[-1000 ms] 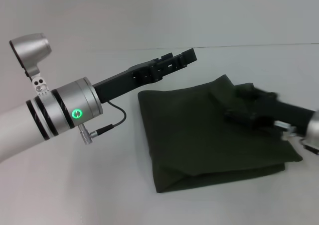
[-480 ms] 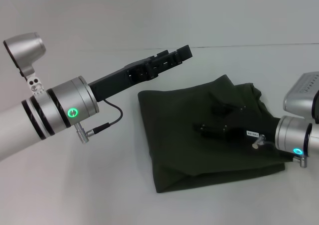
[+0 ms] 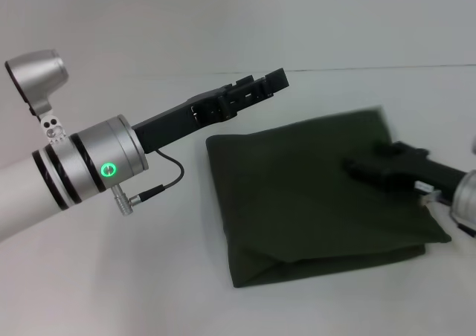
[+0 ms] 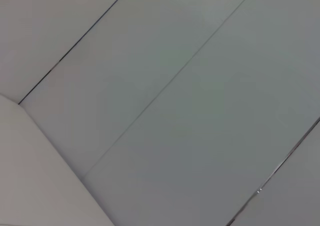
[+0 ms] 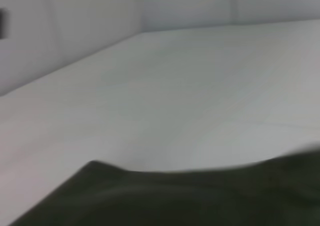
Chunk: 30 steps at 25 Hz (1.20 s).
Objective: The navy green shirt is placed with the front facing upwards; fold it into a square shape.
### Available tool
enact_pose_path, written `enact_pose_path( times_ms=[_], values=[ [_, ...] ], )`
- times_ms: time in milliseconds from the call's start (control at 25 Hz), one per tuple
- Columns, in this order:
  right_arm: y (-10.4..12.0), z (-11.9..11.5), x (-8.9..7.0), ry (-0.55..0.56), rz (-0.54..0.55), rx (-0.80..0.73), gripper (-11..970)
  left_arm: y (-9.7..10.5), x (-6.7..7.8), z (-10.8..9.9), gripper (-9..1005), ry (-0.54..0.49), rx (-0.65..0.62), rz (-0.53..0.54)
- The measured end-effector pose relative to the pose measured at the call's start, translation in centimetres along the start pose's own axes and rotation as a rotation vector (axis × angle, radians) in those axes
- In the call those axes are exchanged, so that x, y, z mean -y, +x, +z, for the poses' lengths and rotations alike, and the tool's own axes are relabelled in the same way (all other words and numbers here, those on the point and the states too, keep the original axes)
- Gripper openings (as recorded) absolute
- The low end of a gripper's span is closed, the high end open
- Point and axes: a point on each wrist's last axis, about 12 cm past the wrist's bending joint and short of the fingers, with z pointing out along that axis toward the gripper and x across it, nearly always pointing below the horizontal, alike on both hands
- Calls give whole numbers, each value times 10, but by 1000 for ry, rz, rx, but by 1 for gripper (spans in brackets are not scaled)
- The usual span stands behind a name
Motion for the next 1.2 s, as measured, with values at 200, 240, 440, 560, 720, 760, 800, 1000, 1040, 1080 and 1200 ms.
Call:
enact_pose_path(
  times_ms=[200, 240, 440, 560, 720, 760, 800, 1000, 1040, 1080, 1200],
  values=[
    [4, -11, 12, 83, 46, 35, 879, 1, 0, -2, 952, -1, 2, -3],
    [5, -11, 13, 88, 50, 37, 879, 2, 0, -2, 952, -1, 2, -3],
    [-1, -13, -3, -46, 30, 98, 880, 2, 0, -2, 952, -1, 2, 0],
    [2, -19, -12, -111, -5, 134, 880, 2, 0, -2, 951, -2, 2, 2],
    [13, -37, -1, -13, 33, 192, 881, 2, -1, -3, 951, -4, 1, 12],
    [15, -42, 3, 9, 43, 199, 881, 2, -1, -3, 951, -6, 0, 15],
    [17, -48, 7, 36, 54, 208, 881, 3, -1, -4, 951, -7, -2, 16],
    [21, -63, 7, 35, 58, 257, 882, 3, -3, -7, 951, -19, 4, 13],
    [21, -62, 4, 10, 46, 260, 882, 3, -4, -8, 952, -21, 5, 13],
    [22, -62, 0, -17, 26, 261, 882, 4, -4, -8, 952, -24, 1, 13],
    [26, -61, -18, -121, -88, 271, 883, 8, -5, -8, 952, -33, -49, 34]
  ],
)
